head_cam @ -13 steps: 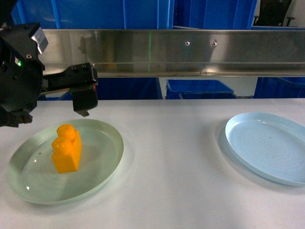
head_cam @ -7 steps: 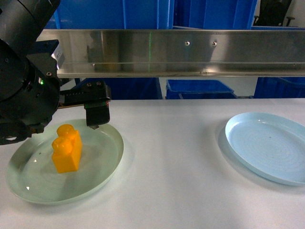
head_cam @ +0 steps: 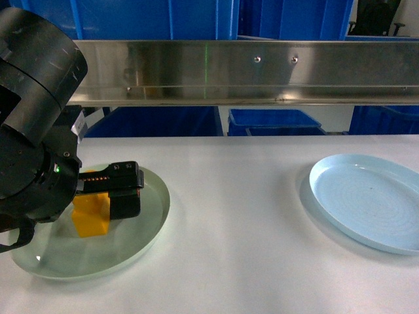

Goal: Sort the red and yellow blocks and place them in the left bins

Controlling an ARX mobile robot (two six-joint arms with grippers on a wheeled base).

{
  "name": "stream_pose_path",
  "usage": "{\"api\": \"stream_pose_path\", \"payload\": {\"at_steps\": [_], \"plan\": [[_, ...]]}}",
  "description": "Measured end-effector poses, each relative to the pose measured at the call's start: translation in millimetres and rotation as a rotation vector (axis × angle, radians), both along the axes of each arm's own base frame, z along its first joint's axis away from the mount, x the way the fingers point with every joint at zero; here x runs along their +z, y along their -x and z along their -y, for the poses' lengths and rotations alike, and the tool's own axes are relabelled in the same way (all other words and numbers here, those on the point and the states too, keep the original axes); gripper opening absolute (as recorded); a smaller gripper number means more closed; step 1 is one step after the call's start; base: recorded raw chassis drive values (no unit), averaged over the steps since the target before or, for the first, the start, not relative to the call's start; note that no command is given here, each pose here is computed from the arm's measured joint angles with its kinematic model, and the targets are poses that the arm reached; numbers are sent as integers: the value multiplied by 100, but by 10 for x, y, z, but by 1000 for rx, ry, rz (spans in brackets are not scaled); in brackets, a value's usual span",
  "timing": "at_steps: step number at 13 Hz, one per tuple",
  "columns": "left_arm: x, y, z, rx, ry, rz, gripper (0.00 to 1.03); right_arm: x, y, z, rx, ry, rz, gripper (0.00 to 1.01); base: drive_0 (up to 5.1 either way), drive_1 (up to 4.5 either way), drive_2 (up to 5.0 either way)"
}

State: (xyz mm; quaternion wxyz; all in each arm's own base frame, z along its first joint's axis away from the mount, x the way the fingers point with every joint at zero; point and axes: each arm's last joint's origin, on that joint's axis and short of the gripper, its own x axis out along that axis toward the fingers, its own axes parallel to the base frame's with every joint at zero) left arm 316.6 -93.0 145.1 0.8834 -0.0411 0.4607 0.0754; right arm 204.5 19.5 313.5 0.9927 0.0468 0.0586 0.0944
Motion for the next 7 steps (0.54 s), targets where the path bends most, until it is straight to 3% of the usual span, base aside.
{"api": "stream_pose_path", "payload": {"at_steps": [4,7], "plan": [[-5,-10,9,-17,-7,25,97,0,0,0,0,0,0,28,0,0,0],[-112,-18,15,-12,-29,29,68,0,0,0,0,0,0,28,0,0,0]]}}
